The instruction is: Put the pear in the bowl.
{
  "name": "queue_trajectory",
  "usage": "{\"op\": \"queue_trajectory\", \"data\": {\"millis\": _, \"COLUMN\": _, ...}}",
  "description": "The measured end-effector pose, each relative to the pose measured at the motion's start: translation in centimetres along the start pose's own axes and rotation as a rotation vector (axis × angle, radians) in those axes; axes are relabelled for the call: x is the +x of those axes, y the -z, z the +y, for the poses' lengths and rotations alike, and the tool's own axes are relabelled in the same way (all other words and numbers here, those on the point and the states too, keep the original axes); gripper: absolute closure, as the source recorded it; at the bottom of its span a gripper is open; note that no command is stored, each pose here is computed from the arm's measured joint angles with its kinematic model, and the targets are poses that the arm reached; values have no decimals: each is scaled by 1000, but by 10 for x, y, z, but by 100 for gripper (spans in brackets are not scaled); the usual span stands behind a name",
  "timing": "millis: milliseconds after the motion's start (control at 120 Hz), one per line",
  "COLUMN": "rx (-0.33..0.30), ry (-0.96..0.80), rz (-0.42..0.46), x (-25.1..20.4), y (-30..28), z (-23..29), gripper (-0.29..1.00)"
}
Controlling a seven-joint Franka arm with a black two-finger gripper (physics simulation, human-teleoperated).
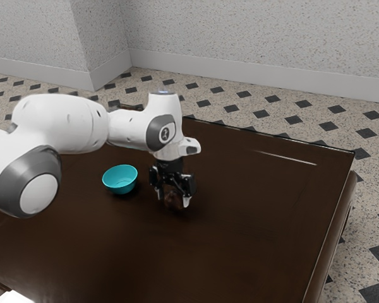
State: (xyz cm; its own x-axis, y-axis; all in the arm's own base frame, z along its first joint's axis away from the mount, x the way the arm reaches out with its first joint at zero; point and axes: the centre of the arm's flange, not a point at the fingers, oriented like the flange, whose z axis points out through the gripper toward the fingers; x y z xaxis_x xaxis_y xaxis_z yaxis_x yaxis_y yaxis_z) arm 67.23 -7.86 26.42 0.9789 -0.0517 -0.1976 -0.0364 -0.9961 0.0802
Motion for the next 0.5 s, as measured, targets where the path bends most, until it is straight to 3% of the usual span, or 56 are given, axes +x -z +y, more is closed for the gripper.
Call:
{"op": "queue_trajectory", "data": {"millis": 333, "rx": -6, "ry": 0, "rz": 1, "x": 5, "y": -14, "z": 1, "gripper": 1}}
{"op": "queue_trajectory", "data": {"millis": 500, "rx": -5, "ry": -1, "rz": 9, "x": 6, "y": -12, "z": 2, "gripper": 20}}
